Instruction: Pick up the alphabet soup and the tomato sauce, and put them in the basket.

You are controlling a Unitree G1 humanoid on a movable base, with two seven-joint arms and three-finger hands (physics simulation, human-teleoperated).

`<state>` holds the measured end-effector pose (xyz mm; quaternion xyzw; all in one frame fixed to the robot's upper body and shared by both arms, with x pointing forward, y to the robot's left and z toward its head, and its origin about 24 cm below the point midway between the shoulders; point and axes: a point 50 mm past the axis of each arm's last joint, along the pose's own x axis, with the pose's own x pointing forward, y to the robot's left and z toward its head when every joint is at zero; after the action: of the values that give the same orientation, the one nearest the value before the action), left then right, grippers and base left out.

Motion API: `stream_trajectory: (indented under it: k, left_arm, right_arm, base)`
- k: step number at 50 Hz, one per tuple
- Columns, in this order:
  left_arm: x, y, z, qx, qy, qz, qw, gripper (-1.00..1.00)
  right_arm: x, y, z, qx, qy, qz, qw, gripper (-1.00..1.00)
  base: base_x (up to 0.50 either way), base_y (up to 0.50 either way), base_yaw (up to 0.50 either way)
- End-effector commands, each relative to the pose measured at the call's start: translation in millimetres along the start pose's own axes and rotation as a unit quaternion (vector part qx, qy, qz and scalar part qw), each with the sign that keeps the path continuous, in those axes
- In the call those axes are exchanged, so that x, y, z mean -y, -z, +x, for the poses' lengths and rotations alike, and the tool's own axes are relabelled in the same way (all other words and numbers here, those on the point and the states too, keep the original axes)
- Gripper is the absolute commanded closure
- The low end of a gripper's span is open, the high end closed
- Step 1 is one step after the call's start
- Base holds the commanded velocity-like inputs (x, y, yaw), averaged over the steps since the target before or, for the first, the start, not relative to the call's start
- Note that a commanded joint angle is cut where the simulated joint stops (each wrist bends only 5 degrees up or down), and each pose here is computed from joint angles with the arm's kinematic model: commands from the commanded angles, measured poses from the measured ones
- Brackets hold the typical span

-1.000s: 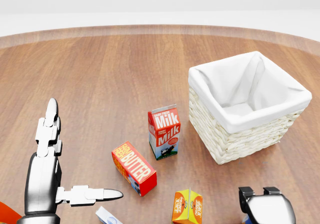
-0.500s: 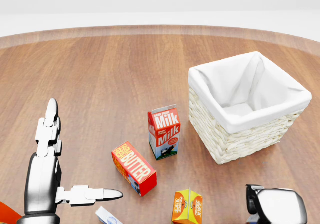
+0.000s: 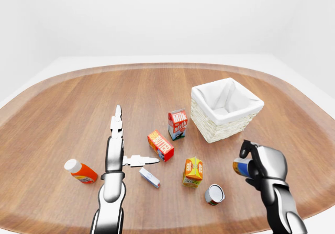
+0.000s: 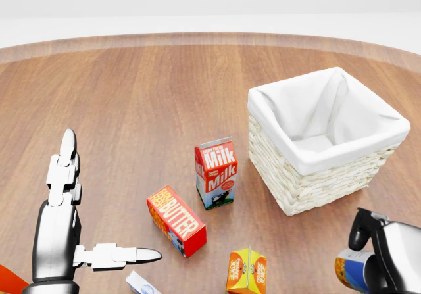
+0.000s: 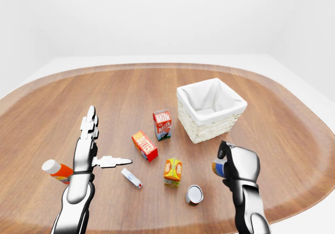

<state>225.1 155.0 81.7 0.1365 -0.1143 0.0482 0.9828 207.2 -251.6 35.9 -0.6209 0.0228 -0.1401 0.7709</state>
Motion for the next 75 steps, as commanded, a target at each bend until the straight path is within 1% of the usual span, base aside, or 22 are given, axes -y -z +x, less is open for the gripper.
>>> stream_trajectory:
  k: [1, 7, 10, 14, 24, 31, 44, 48, 51, 57, 63, 64, 65, 68, 73, 75]
  left_arm:
    - [-2, -1, -0.5, 0.002, -0.006, -0.003, 1.000, -1.00]
    - [-2, -1, -0.5, 0.002, -0.006, -0.003, 1.000, -1.00]
    - [-2, -1, -0.5, 0.002, -0.006, -0.003, 1.000, -1.00]
    - [-2, -1, -0.5, 0.002, -0.006, -0.003, 1.000, -1.00]
    - [-2, -1, -0.5, 0.002, -0.006, -0.003, 1.000, -1.00]
    - [-2, -1, -0.5, 0.002, -0.006, -0.002, 1.000, -1.00]
    - [-2, -1, -0.5, 0.002, -0.006, -0.003, 1.000, -1.00]
    - [-2, -1, -0.5, 0.002, -0.006, -0.003, 1.000, -1.00]
    - [-2, -1, -0.5, 0.002, -0.006, -0.002, 1.000, -1.00]
    - [-2, 1, -0.9, -0.003, -0.005, -0.003, 1.000, -1.00]
    - [-2, -2, -1.4, 0.002, -0.005, -0.004, 1.000, -1.00]
    - [-2, -2, -1.4, 0.003, -0.005, -0.004, 1.000, -1.00]
    - [-2, -2, -1.5, 0.003, -0.005, -0.004, 1.000, -1.00]
    - [-2, -2, -1.6, 0.002, -0.005, -0.004, 1.000, -1.00]
    - [-2, -1, -1.5, 0.002, -0.005, -0.003, 1.000, -1.00]
    - [-2, -2, -1.3, 0.003, -0.005, -0.004, 1.000, -1.00]
  right_arm:
    - [34, -6, 0, -0.004, 0.061, 0.041, 0.997, 1.00]
    - [42, -8, 2, -0.006, 0.079, 0.070, 0.994, 1.00]
    - [49, -10, 2, -0.005, 0.098, 0.096, 0.991, 1.00]
    - [55, -14, 3, 0.000, 0.100, 0.136, 0.986, 1.00]
    - [70, -20, 5, 0.013, 0.125, 0.174, 0.977, 1.00]
    - [76, -24, 10, 0.026, 0.138, 0.194, 0.971, 1.00]
    - [82, -38, 20, 0.059, 0.147, 0.208, 0.965, 1.00]
    - [88, -43, 23, 0.074, 0.154, 0.215, 0.962, 1.00]
    - [100, -51, 28, 0.099, 0.167, 0.226, 0.954, 1.00]
    - [113, -60, 30, 0.128, 0.182, 0.237, 0.946, 1.00]
    - [121, -66, 35, 0.148, 0.192, 0.237, 0.941, 1.00]
    - [119, -65, 37, 0.142, 0.192, 0.235, 0.942, 1.00]
    - [125, -68, 38, 0.154, 0.196, 0.234, 0.940, 1.00]
    - [130, -71, 38, 0.165, 0.201, 0.229, 0.938, 1.00]
    - [132, -73, 45, 0.169, 0.206, 0.223, 0.938, 1.00]
    - [134, -75, 52, 0.173, 0.208, 0.216, 0.938, 1.00]
  base:
    - [0.00, 0.00, 0.00]
    - [0.00, 0.00, 0.00]
    - [0.00, 0.00, 0.00]
    - [0.00, 0.00, 0.00]
    - [0.00, 0.00, 0.00]
    - [0.00, 0.00, 0.00]
    - [0.00, 0.00, 0.00]
    - [0.00, 0.00, 0.00]
    - [0.00, 0.00, 0.00]
    - [0.00, 0.00, 0.00]
    - [0.00, 0.00, 0.00]
    - [0.00, 0.00, 0.00]
    - [0.00, 0.00, 0.00]
    - [0.00, 0.00, 0.00]
    - [0.00, 0.00, 0.00]
    - [0.00, 0.00, 0.00]
